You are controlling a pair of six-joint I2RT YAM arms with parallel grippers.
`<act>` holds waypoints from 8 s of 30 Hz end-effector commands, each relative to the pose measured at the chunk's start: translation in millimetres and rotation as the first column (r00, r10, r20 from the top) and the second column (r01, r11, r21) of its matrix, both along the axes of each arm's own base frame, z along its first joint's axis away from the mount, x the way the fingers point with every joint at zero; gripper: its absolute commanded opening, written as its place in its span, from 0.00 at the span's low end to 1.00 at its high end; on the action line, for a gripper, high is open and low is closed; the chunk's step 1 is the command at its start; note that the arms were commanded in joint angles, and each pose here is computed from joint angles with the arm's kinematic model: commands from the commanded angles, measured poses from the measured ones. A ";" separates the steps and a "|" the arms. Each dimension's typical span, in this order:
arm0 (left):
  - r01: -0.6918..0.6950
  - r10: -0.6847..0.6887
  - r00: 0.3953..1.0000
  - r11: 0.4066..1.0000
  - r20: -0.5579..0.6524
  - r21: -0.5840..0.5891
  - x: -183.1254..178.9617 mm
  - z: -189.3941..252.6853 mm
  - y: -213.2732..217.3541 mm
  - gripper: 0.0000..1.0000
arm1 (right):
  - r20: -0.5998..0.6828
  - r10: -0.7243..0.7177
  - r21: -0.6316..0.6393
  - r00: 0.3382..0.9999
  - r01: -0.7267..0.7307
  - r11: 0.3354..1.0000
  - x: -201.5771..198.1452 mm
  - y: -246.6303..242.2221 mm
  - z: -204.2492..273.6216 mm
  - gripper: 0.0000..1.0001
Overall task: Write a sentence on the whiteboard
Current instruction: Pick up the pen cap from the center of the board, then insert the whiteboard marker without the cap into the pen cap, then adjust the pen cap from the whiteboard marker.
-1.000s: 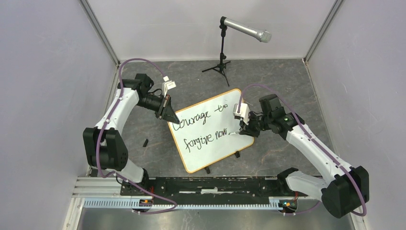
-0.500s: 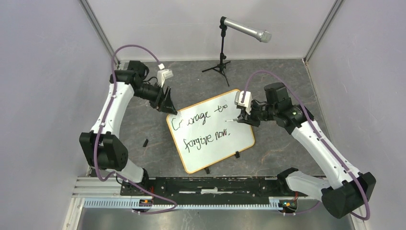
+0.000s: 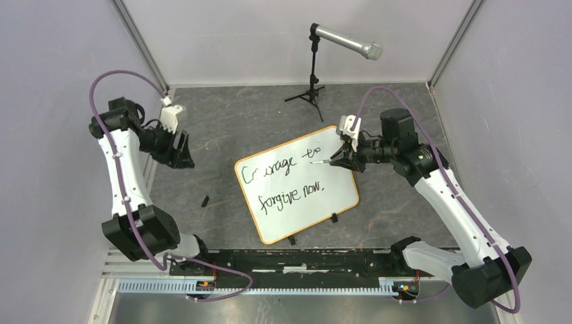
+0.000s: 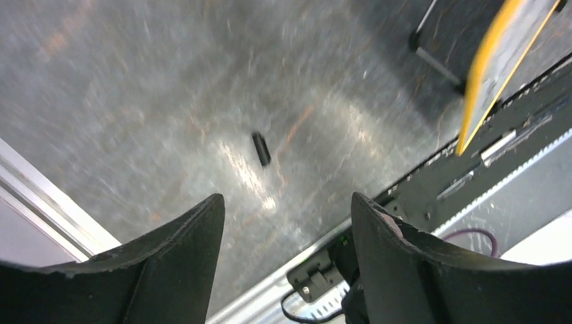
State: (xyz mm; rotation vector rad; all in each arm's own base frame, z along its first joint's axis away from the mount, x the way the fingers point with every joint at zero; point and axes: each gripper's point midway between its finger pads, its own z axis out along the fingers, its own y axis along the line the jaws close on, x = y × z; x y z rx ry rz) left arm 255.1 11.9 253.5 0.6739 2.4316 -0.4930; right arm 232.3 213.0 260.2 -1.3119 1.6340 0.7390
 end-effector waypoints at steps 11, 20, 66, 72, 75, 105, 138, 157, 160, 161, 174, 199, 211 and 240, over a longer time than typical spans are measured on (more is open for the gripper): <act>-0.077 0.109 0.966 0.987 -0.235 0.141 -43.9 -162.5 25.0 0.67 | -0.051 -0.020 0.196 0.999 0.029 0.980 27.6 3.3 30.2 0.00; -0.111 0.164 0.968 0.958 -0.189 0.263 -29.6 -206.4 30.5 0.66 | -0.071 -0.048 0.215 0.996 0.063 0.974 37.4 -0.4 30.3 0.00; 0.298 -0.360 0.907 0.916 0.220 0.270 -20.1 57.1 -92.4 0.02 | -0.181 0.009 0.259 0.983 0.039 0.965 22.6 5.2 11.3 0.00; 0.490 -0.610 0.787 0.708 0.092 0.508 -49.0 52.5 -126.8 0.02 | -0.295 0.090 0.369 0.951 0.026 0.929 -2.2 13.2 11.3 0.00; 0.536 -0.677 0.736 0.598 0.017 0.596 -58.9 45.7 -141.0 0.02 | -0.345 0.135 0.443 0.929 0.035 0.896 -9.6 18.0 10.0 0.00; 0.699 -0.806 0.589 0.469 -0.062 0.540 -87.6 33.2 -235.2 0.02 | -0.393 0.311 0.606 0.865 -0.010 0.796 -43.6 56.9 31.3 0.00; 0.716 -0.820 0.567 0.443 -0.080 0.540 -93.2 31.1 -242.0 0.02 | -0.381 0.310 0.575 0.871 -0.040 0.817 -39.6 71.2 32.8 0.00; 0.740 -0.830 0.557 0.504 0.013 0.445 -97.8 48.4 -276.1 0.02 | -0.370 0.289 0.547 0.883 -0.044 0.836 -33.6 88.0 22.9 0.00; 0.750 -0.832 0.555 0.514 0.026 0.416 -99.1 49.0 -286.8 0.02 | -0.370 0.311 0.571 0.876 -0.050 0.819 -37.4 90.5 27.3 0.00; 0.759 -0.835 0.549 0.513 0.029 0.402 -100.5 49.1 -290.6 0.02 | -0.356 0.324 0.589 0.877 -0.059 0.806 -39.5 90.1 31.6 0.00; 0.737 -0.817 0.551 0.573 0.172 0.359 -94.6 79.0 -309.5 0.29 | -0.346 0.376 0.621 0.860 -0.090 0.778 -54.3 87.1 41.9 0.00; 0.463 -0.492 0.865 0.706 0.100 -0.535 -82.3 96.0 -257.2 0.72 | -0.299 0.340 0.669 0.891 -0.058 0.741 -36.8 70.8 84.2 0.00; 0.438 -0.490 0.866 0.645 0.102 -0.627 -87.0 92.5 -266.1 0.49 | -0.307 0.377 0.650 0.874 -0.096 0.754 -48.7 81.5 79.5 0.00; 0.458 -0.531 0.842 0.619 0.089 -0.638 -94.0 85.4 -275.2 0.03 | -0.324 0.398 0.639 0.858 -0.112 0.761 -52.6 93.7 74.4 0.00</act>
